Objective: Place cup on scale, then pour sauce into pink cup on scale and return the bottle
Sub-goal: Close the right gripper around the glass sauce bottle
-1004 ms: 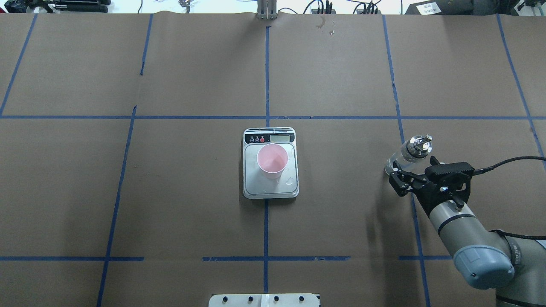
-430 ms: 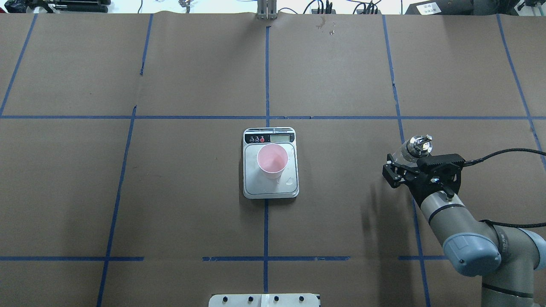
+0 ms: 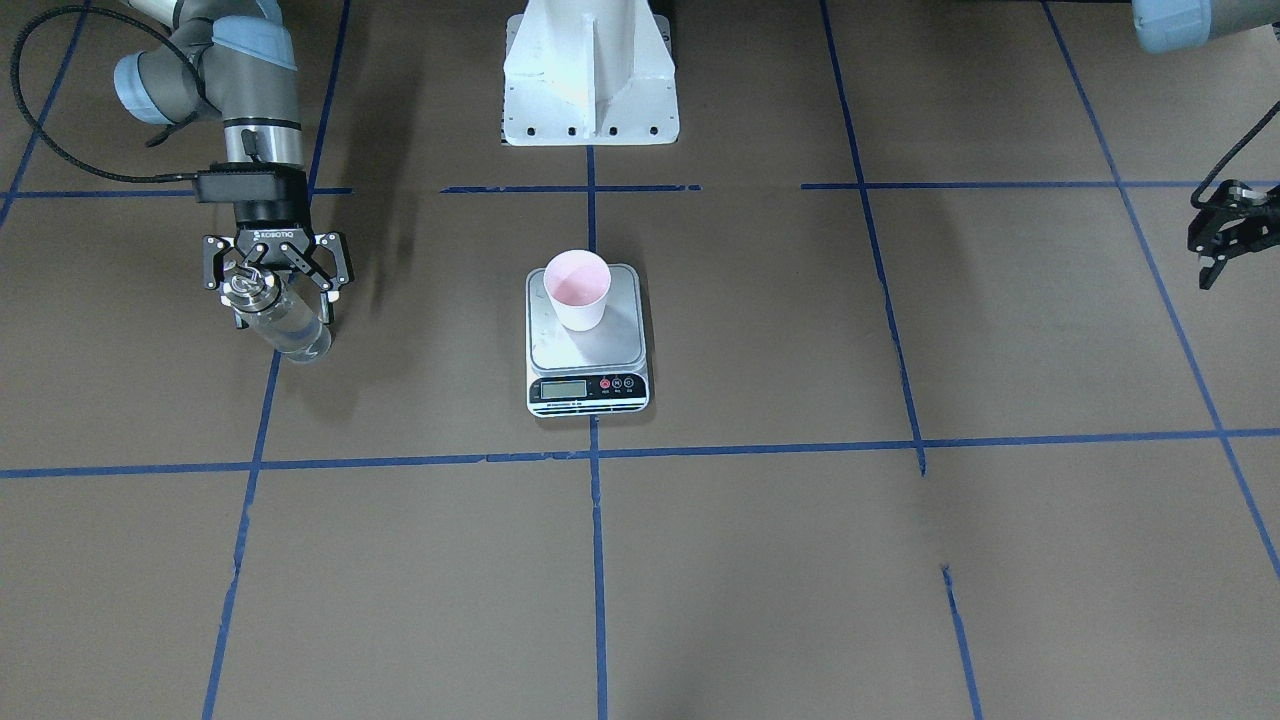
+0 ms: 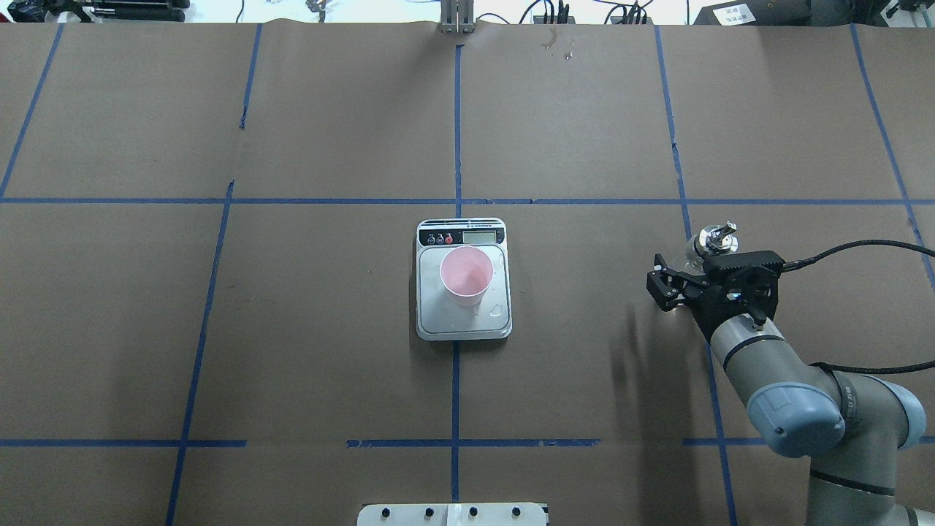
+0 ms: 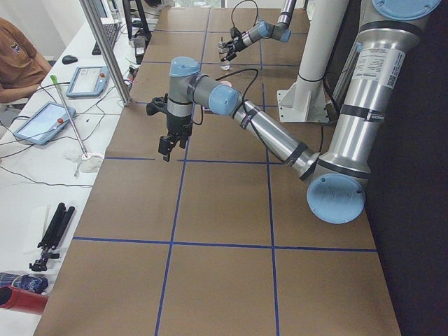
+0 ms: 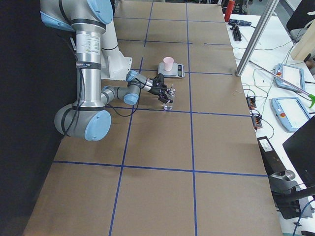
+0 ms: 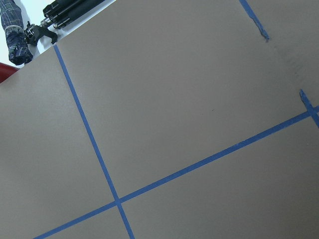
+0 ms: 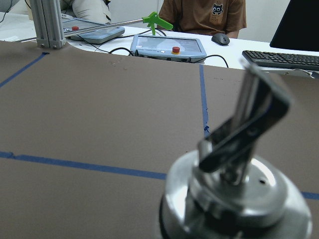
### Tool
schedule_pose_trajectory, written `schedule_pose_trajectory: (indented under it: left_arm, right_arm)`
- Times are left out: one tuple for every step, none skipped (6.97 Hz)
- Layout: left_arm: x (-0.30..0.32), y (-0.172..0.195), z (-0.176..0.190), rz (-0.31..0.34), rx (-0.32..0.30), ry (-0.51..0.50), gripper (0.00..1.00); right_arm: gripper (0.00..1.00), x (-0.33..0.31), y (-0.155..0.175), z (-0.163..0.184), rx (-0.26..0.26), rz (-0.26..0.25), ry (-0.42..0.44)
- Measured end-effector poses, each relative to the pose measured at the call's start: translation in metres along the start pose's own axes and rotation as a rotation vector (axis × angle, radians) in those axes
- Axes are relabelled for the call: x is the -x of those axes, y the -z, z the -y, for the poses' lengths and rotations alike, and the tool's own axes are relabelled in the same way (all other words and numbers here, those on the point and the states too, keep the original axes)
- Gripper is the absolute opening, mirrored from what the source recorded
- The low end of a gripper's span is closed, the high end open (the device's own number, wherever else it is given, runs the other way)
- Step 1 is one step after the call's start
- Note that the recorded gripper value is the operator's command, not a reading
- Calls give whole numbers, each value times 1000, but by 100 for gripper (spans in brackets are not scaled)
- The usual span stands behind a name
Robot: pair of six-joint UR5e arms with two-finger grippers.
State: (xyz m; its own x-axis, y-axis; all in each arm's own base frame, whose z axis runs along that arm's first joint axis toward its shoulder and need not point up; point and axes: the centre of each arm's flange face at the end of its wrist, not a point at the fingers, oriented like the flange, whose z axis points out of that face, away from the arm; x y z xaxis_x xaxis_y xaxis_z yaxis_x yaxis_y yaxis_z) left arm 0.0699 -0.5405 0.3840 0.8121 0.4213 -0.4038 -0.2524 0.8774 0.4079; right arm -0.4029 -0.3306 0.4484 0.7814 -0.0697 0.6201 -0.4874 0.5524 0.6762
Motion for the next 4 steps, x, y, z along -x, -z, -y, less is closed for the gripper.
schedule_pose_trajectory:
  left_arm:
    - [0,0,0,0,0,1,100]
    - [0,0,1,-1,0,4,100]
    - [-1,1,1,-2,-1,7,100]
    - [-1,2,1,-3,-2,9,100]
  right_arm:
    - [25,1,0,0,0,1,1]
    - [0,1,0,1,0,1,1]
    - [0,1,0,2,-1,2,0]
    - [0,3,1,8,7,12,-3]
